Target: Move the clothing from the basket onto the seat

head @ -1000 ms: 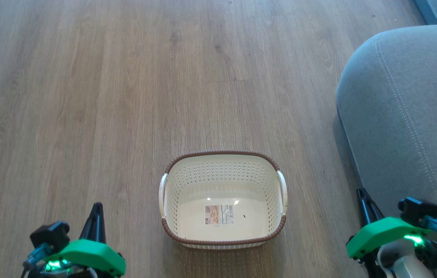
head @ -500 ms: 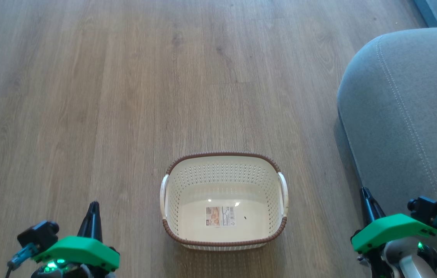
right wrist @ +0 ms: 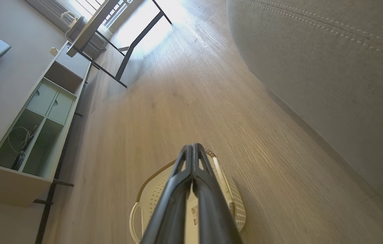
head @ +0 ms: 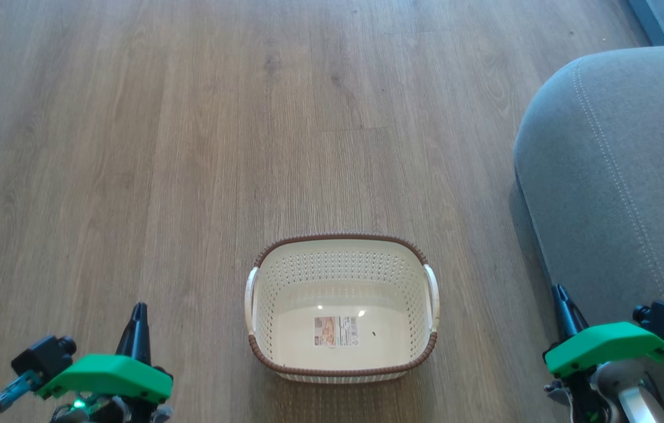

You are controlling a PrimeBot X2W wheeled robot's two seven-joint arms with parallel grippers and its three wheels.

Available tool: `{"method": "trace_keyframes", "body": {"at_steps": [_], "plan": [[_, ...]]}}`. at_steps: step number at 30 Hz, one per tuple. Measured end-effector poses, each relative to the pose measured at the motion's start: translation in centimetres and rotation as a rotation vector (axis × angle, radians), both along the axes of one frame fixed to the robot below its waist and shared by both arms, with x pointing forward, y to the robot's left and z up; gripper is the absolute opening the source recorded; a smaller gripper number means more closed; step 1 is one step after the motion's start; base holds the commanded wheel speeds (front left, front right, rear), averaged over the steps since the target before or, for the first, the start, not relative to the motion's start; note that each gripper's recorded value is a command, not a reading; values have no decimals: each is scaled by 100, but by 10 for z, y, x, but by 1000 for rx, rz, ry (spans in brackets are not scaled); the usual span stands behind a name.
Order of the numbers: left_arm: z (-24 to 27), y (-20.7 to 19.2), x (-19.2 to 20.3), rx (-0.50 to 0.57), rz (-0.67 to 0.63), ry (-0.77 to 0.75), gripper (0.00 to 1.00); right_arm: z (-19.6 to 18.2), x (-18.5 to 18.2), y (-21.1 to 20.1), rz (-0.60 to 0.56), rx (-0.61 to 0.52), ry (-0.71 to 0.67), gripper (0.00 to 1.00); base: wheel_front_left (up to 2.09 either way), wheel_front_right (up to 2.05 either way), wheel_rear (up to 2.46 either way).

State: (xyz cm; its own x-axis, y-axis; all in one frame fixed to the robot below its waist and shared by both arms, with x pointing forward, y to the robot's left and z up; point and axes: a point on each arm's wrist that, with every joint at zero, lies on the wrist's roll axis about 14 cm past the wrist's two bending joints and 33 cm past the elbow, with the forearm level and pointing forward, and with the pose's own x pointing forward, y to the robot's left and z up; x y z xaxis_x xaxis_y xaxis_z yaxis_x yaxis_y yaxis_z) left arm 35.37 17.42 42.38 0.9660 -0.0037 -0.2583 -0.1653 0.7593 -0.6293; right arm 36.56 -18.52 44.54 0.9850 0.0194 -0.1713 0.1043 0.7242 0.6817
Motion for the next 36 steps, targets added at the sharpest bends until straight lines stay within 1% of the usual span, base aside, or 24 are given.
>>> {"method": "trace_keyframes", "body": {"at_steps": [36], "plan": [[18, 9, 8, -423, 100, -33, 0, 12, 4, -13, -101, 396, -9, 0, 0, 0, 0]]}}
